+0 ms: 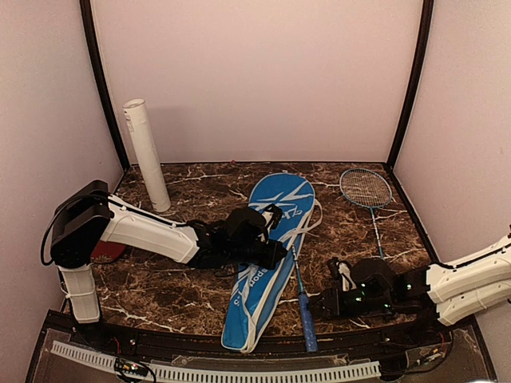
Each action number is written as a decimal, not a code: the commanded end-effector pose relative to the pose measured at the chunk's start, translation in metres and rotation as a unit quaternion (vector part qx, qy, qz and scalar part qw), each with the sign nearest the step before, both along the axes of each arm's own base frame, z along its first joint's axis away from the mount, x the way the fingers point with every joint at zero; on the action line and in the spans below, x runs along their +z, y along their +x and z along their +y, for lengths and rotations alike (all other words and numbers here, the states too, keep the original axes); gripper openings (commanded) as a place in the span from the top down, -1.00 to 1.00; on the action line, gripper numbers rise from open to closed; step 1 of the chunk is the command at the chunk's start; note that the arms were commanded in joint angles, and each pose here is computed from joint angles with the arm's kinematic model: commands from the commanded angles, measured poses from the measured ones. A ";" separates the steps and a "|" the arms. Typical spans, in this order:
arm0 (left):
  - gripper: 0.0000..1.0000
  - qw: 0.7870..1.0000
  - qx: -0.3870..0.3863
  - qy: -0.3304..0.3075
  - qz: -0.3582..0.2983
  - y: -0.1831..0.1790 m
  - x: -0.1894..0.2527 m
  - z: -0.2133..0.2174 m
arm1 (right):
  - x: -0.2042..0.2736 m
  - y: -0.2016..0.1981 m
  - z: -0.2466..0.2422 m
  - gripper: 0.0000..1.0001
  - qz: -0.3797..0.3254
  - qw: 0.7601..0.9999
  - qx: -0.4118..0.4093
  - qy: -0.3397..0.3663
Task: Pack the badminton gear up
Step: Adjust the racket in the racket bag.
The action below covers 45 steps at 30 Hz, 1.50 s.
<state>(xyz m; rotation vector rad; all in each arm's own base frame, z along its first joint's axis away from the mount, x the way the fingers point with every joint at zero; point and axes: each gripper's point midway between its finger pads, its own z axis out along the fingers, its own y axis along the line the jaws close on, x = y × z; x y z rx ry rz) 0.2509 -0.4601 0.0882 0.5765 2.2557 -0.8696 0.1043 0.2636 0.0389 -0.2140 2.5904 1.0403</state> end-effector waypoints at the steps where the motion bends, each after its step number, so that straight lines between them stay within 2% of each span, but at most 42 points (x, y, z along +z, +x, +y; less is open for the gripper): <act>1: 1.00 1.000 0.008 -0.012 -0.003 0.002 0.017 0.002 | 0.001 -0.019 0.015 -0.04 0.029 0.998 0.045 0.028; 5: 1.00 1.000 0.007 -0.014 -0.003 0.002 0.018 0.002 | -0.004 -0.026 0.023 0.01 0.054 0.996 0.060 0.034; 9: 1.00 1.000 0.006 -0.013 -0.003 0.001 0.017 0.002 | -0.013 -0.028 0.029 0.14 0.072 0.995 0.061 0.018; 12: 1.00 1.000 0.006 -0.014 -0.002 0.001 0.017 0.002 | -0.015 -0.028 0.034 0.28 0.077 0.995 0.069 0.010; 16: 1.00 1.000 0.007 -0.014 -0.004 0.002 0.017 0.002 | -0.005 -0.025 0.049 0.56 0.068 0.994 0.084 0.022; 18: 1.00 1.000 0.006 -0.015 -0.003 0.002 0.017 0.001 | 0.002 -0.023 0.056 0.62 0.064 0.994 0.089 0.029; 28: 1.00 1.000 0.003 -0.026 0.006 0.000 0.018 -0.003 | 0.039 -0.006 0.090 0.63 0.034 0.992 0.088 0.087; 40: 1.00 1.000 0.001 -0.015 0.008 -0.004 0.012 -0.003 | 0.033 0.024 0.105 0.63 0.018 0.995 0.054 0.086; 43: 0.83 1.000 0.004 0.002 -0.001 -0.002 0.014 0.001 | 0.030 0.024 0.103 0.63 0.023 0.995 0.050 0.084; 45: 0.61 1.000 0.008 0.010 -0.011 0.000 0.021 0.006 | 0.028 0.024 0.100 0.63 0.026 0.995 0.044 0.082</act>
